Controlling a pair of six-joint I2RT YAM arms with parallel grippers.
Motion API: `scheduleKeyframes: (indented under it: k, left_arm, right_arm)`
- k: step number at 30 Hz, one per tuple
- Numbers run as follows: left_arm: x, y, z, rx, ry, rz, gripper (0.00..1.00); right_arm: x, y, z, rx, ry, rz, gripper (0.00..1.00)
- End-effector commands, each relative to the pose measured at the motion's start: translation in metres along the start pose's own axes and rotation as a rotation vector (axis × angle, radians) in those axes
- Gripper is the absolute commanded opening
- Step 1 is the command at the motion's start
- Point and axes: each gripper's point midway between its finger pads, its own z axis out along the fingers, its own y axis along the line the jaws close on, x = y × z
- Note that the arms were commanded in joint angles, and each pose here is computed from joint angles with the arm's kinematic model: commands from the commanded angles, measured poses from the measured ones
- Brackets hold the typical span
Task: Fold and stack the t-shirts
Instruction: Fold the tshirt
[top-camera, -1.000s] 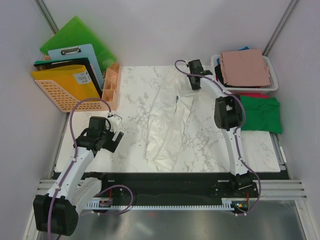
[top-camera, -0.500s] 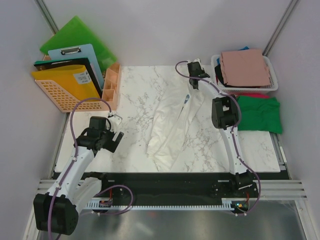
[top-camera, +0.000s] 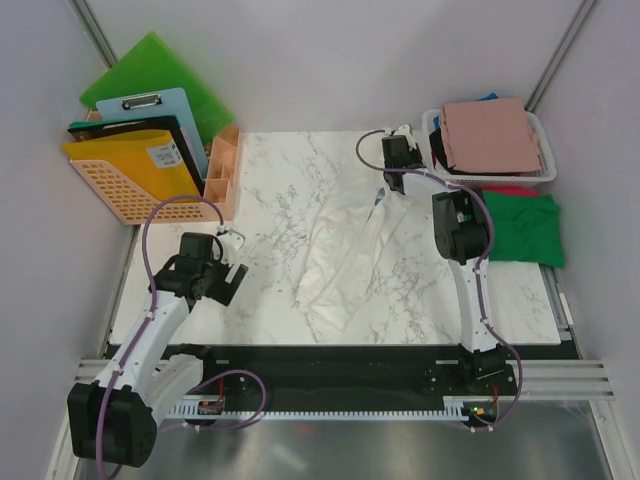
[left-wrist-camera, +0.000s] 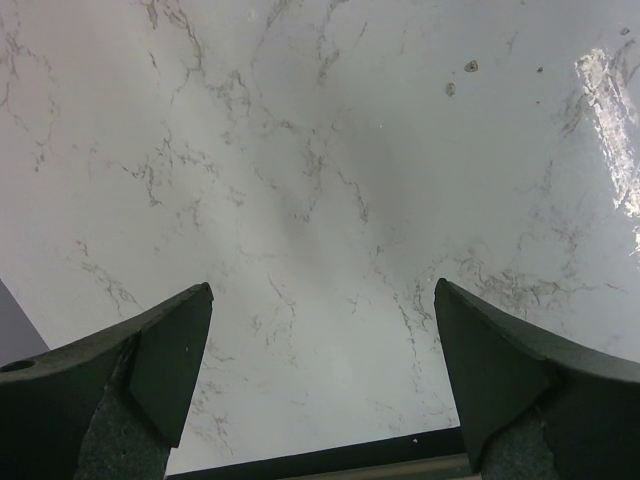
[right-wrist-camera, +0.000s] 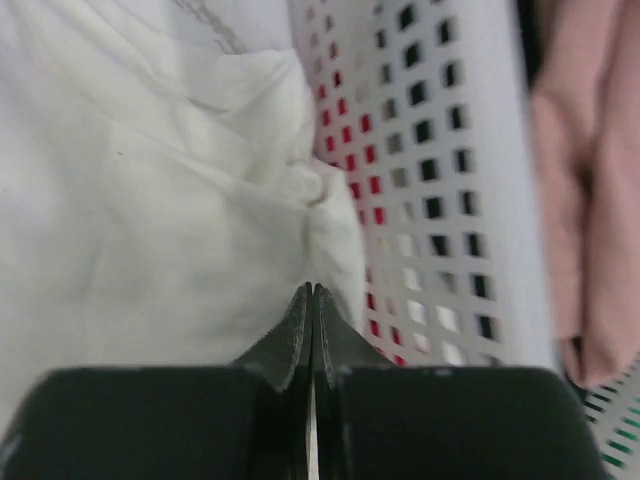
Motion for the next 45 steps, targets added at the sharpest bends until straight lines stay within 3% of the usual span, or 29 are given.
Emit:
scheduleKeyframes:
  k: [1, 5, 10, 13, 14, 15, 17, 18, 20, 22, 27, 33, 45]
  left_arm:
    - [-0.003, 0.0, 0.001, 0.011, -0.014, 0.02, 0.99]
    - [-0.006, -0.001, -0.001, 0.015, -0.031, 0.021, 0.99]
    - [-0.017, -0.001, -0.01, 0.018, -0.091, 0.022, 0.99]
    - [-0.034, -0.021, -0.02, 0.135, -0.166, 0.072, 1.0]
    - [-0.033, -0.031, -0.025, 0.198, -0.158, 0.09, 1.0]
    - [-0.049, -0.048, -0.037, 0.311, -0.221, 0.119, 1.0]
    - [-0.072, -0.065, -0.056, 0.436, -0.272, 0.153, 1.0]
    - [-0.077, -0.088, -0.069, 0.566, -0.283, 0.182, 1.0]
    - [-0.101, -0.097, -0.076, 0.621, -0.284, 0.206, 1.0]
    - [-0.118, -0.111, -0.079, 0.661, -0.267, 0.229, 1.0]
    - [-0.163, -0.137, -0.04, 0.707, -0.15, 0.251, 1.0]
    - [-0.16, -0.186, -0.007, 0.803, -0.042, 0.306, 1.0]
    - [-0.192, -0.208, 0.017, 0.826, -0.074, 0.333, 1.0]
  right_arm:
    - [-0.091, -0.077, -0.054, 0.059, -0.216, 0.232, 0.0]
    - [-0.11, -0.11, -0.091, 0.062, -0.286, 0.292, 0.0]
    - [-0.111, -0.12, -0.13, -0.073, -0.266, 0.256, 0.14]
    - [-0.088, -0.095, -0.149, -0.286, -0.204, 0.182, 0.57]
    - [-0.066, -0.082, -0.156, -0.381, -0.137, 0.102, 0.8]
    - [-0.058, -0.07, -0.165, -0.481, -0.115, 0.074, 0.96]
    - [-0.033, -0.058, -0.189, -0.628, -0.064, 0.044, 0.98]
    - [-0.033, -0.067, -0.203, -0.651, -0.081, 0.053, 0.98]
    - [-0.005, -0.07, -0.21, -0.665, -0.054, 0.018, 0.98]
    - [0.018, -0.092, -0.214, -0.588, -0.063, -0.032, 0.98]
    - [0.062, -0.13, -0.22, -0.488, -0.049, -0.049, 0.98]
    - [0.065, -0.161, -0.226, -0.441, -0.081, 0.053, 0.98]
    - [0.076, -0.156, -0.22, -0.477, -0.042, 0.09, 0.98]
